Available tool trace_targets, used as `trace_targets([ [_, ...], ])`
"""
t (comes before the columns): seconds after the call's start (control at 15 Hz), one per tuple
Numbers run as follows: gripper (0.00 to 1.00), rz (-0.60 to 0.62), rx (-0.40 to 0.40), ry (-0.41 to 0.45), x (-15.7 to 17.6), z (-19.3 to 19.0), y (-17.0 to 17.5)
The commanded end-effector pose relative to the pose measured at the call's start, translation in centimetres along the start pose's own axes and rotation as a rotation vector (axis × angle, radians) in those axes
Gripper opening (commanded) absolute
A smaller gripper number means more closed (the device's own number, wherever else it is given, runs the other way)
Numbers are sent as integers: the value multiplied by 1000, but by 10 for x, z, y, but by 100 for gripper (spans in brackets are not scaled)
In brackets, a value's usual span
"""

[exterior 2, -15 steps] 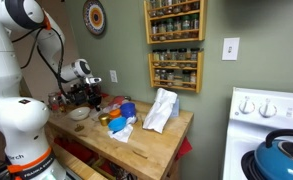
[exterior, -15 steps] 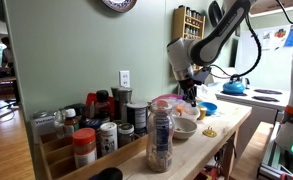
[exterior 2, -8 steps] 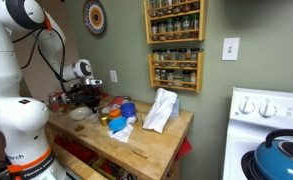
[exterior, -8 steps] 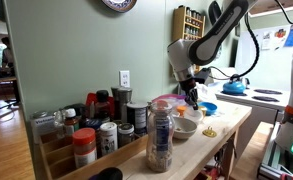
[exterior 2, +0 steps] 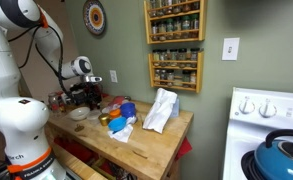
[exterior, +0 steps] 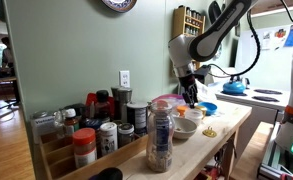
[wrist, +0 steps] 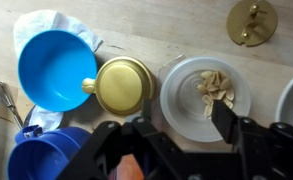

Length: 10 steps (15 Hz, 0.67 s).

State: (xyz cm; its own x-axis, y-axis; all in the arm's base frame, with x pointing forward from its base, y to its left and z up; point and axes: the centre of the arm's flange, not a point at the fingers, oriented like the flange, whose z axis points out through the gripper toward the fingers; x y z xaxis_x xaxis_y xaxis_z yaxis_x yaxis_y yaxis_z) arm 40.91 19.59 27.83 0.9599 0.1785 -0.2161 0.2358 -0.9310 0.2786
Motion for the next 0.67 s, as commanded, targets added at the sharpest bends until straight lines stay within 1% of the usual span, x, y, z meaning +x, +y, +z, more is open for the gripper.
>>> trace_targets([
  [0.0,95,26,32,52,-26,-28,9],
  [0.07,99,50,39,73,-31,-38,11],
  [0.13,100,68,58,93,-36,-47,13],
  [0.33,100,129,121,141,-52,-74,18],
  [0.47,100,155,141,163,-60,-86,18],
  [0.53,100,121,117,144,-35,-80,16],
  [0.6,100,129,125,158,-40,-86,17],
])
